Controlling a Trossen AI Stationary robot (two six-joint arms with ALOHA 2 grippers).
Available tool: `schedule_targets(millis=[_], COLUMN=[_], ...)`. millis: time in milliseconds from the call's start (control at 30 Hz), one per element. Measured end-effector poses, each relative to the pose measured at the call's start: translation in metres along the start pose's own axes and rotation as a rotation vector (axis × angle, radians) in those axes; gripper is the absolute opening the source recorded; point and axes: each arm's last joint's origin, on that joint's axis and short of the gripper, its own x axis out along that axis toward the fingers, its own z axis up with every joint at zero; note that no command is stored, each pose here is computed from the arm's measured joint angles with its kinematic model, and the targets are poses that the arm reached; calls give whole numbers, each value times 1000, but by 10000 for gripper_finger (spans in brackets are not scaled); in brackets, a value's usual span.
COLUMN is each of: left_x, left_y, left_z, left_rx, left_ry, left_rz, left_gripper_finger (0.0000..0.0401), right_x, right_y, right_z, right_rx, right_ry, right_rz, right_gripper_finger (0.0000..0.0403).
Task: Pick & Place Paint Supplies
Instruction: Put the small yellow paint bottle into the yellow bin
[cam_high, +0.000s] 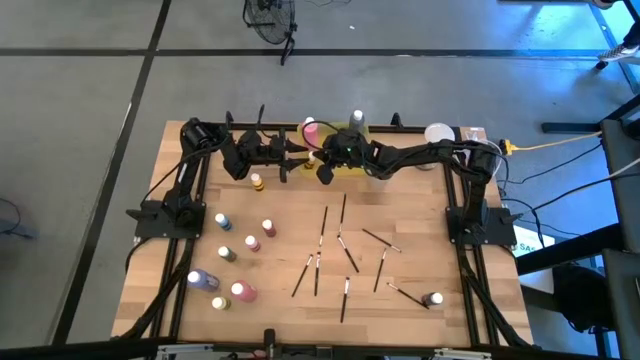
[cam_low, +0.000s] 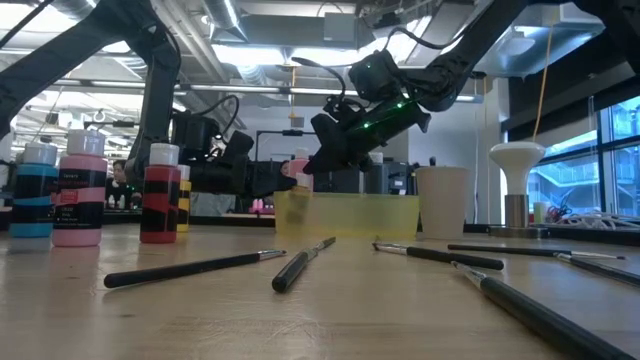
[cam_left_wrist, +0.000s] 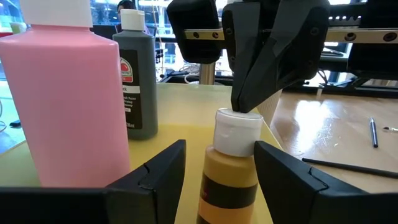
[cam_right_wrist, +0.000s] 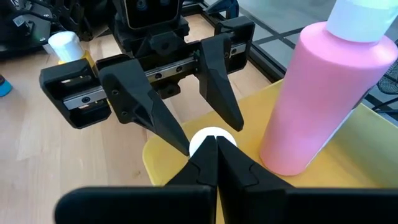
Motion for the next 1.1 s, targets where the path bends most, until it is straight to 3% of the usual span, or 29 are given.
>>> schedule_targets(millis=[400,667,1100], left_x=[0,0,-4], left_y=[0,-1,2], left_z=[0,16,22], left_rx=[1,22,63], left_ry=[-1,-36,-51], left_rz=[0,-24,-13], left_gripper_finger=[187,187,187], right_x=[0,0,0], right_y=[0,0,0], right_z=[0,0,0], right_rx=[-8,-8,-8], right_ry=[-2,-5,-5], right_rz=[0,1,1], right_gripper_finger=[0,0,0])
